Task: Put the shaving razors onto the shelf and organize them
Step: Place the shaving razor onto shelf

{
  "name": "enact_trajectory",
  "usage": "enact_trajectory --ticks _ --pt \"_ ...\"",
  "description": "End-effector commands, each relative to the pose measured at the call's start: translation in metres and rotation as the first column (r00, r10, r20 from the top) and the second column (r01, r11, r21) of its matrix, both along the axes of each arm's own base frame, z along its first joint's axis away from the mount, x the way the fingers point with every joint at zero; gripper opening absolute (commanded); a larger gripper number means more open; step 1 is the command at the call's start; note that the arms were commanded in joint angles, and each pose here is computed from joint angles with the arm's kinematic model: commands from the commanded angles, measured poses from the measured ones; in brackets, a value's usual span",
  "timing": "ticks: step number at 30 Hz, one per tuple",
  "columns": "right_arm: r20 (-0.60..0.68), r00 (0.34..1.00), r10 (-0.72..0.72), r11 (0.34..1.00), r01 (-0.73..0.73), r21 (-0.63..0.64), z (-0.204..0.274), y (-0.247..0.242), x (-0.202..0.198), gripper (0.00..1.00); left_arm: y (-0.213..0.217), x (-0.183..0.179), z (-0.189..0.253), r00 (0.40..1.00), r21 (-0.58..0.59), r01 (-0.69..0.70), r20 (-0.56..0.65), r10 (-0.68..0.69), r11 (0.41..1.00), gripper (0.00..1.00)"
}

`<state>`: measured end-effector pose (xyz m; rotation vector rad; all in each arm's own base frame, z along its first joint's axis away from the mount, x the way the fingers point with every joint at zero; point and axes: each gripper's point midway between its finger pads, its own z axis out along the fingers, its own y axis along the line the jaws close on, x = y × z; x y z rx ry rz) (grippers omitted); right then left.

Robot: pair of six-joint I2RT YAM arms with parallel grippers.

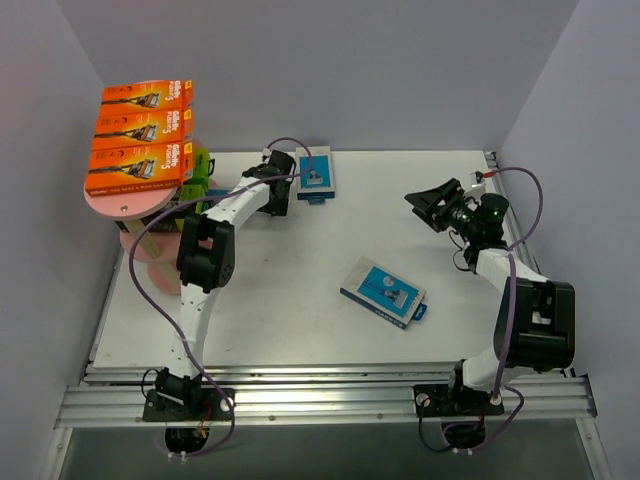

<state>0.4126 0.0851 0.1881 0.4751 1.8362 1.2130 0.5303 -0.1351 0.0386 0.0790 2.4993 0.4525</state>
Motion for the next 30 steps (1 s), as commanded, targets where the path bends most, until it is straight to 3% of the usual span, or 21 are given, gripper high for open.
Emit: enact_trajectory --ticks 1,30 --pt "0.092 0.996 0.012 1.0 -0.011 -0.015 0.022 -0.002 -0.002 0.61 0.011 -0.002 -0.019 0.998 0.008 -0.01 -0.061 0.011 1.0 0.96" --pt "0.087 0.996 0.004 1.0 -0.003 -0.013 0.019 -0.003 0.0 0.61 0.015 0.014 -0.019 0.998 -0.035 -0.021 -0.062 0.019 0.999 0.97"
